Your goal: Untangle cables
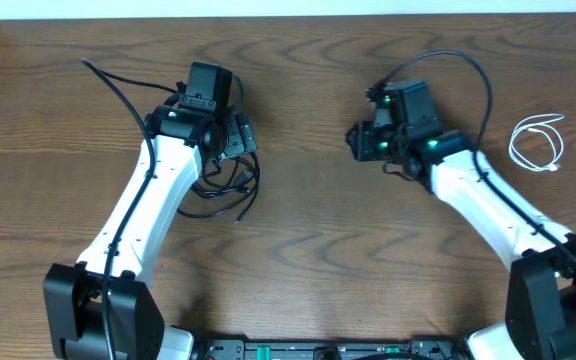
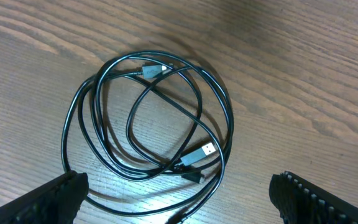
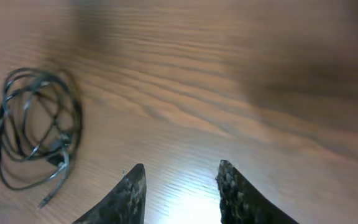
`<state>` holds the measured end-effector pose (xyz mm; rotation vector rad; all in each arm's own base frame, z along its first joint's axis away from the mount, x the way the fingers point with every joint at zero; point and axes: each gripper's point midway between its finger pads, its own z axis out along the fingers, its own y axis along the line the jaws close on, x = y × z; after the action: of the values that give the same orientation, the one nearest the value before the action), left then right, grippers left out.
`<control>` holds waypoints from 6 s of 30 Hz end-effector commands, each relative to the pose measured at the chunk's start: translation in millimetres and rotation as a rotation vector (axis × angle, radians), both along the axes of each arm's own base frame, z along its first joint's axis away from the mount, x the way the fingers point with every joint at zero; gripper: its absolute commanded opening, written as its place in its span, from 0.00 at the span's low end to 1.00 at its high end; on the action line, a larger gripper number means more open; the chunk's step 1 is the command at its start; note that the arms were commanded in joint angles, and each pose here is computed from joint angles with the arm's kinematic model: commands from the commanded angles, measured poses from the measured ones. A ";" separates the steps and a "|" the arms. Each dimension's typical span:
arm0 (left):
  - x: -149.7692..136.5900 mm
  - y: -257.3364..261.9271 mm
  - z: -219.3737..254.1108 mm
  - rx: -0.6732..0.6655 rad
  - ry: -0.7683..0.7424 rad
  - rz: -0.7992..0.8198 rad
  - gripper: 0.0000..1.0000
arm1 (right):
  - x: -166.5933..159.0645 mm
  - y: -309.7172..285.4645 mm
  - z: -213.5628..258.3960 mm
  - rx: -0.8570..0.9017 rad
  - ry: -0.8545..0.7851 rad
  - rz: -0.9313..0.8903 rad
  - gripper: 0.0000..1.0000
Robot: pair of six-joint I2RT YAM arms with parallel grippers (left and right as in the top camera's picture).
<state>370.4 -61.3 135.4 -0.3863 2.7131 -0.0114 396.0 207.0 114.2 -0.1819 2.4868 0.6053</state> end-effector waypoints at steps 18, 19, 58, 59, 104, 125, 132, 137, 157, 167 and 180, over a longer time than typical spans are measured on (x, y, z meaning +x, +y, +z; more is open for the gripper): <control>0.6 1.8 2.0 0.010 -0.004 -0.001 0.98 | -23.4 114.3 -94.3 -0.056 -0.057 0.329 0.67; 0.6 1.8 2.0 0.010 -0.004 -0.001 0.98 | -26.2 116.6 -100.0 -0.060 -0.049 0.337 0.67; 0.6 1.8 2.0 0.010 -0.004 -0.001 0.98 | -30.7 132.6 -111.5 -0.083 -0.106 0.418 0.01; 0.6 1.8 2.0 0.010 -0.004 -0.001 0.98 | -30.7 132.6 -111.5 -0.083 -0.106 0.418 0.01; 0.6 1.8 2.0 0.010 -0.004 -0.001 0.98 | -30.2 130.2 -113.1 -0.095 -0.103 0.410 0.01; 0.6 1.8 2.0 0.010 -0.004 -0.001 0.97 | -30.3 129.5 -113.7 -0.099 -0.101 0.408 0.01; 0.6 1.8 2.0 0.010 -0.004 -0.001 0.98 | -29.8 129.2 -113.7 -0.101 -0.103 0.406 0.01; 0.6 1.8 2.0 0.010 -0.004 -0.001 0.98 | -30.6 128.5 -114.6 -0.104 -0.098 0.407 0.01; 0.6 1.8 2.0 0.010 -0.004 -0.001 0.98 | -29.9 129.0 -113.8 -0.102 -0.102 0.406 0.01; 0.6 1.8 2.0 0.010 -0.004 -0.001 0.98 | -30.0 129.0 -113.9 -0.102 -0.101 0.406 0.01; 0.6 1.8 2.0 0.010 -0.004 -0.001 0.97 | -30.0 129.0 -113.9 -0.102 -0.102 0.406 0.01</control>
<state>370.4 -61.3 135.4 -0.3863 2.7131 -0.0114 366.3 336.5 4.7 -0.7385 2.3916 0.6343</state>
